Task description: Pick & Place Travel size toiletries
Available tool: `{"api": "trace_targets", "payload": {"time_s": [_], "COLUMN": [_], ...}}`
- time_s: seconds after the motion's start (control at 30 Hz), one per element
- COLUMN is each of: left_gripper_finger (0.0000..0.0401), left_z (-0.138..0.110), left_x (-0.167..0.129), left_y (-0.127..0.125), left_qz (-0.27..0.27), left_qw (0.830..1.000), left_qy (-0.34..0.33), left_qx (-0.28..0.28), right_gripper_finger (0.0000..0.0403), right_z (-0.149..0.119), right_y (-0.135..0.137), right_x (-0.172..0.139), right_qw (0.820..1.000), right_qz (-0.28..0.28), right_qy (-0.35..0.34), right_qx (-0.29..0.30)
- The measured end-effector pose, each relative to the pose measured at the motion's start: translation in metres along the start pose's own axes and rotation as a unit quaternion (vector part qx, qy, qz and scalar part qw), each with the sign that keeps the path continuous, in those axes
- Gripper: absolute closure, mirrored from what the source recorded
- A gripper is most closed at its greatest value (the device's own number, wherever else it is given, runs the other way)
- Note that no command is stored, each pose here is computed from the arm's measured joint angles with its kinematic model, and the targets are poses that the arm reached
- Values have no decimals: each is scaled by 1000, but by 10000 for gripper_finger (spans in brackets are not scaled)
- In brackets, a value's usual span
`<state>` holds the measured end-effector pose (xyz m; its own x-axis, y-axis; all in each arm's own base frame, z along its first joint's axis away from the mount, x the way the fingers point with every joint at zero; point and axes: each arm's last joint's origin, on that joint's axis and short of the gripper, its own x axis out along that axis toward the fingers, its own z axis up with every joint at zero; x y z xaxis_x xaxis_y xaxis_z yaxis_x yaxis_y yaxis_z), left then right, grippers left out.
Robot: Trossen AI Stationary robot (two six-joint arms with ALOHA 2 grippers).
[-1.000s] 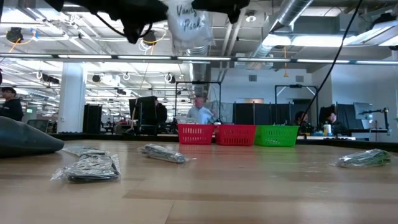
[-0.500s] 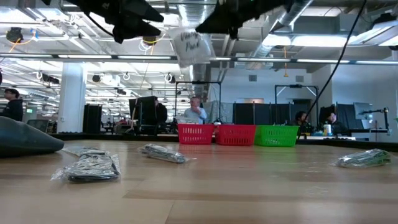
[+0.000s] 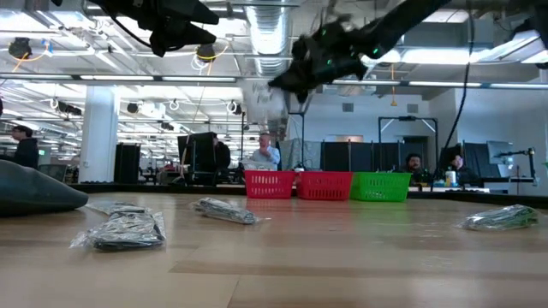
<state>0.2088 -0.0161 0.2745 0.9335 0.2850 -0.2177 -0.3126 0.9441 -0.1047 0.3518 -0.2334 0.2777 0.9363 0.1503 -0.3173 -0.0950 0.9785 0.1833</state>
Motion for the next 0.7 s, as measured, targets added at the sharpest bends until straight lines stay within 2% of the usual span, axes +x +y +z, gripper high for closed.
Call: {"api": "trace_targets", "payload": {"time_s": [0.13,0.33,0.57,0.7], "left_gripper_finger": [200,201,202,203], "left_z": [0,0,0,0], "left_x": [0,0,0,0], "left_y": [-1,-1,-1,-1], "left_qz": [-2,-3,-3,-3], "left_qw": [1000,1000,1000,1000], "left_qy": [0,0,1,0], "left_qx": [1,1,3,8], "right_gripper_finger": [403,403,403,403], "right_z": [-18,-46,-75,-75], "right_y": [-34,-68,-93,-93], "right_x": [16,28,28,28], "right_qw": [999,996,990,991], "right_qz": [-13,-26,-29,-22], "right_qy": [26,48,64,59], "right_qx": [39,78,119,119]}}
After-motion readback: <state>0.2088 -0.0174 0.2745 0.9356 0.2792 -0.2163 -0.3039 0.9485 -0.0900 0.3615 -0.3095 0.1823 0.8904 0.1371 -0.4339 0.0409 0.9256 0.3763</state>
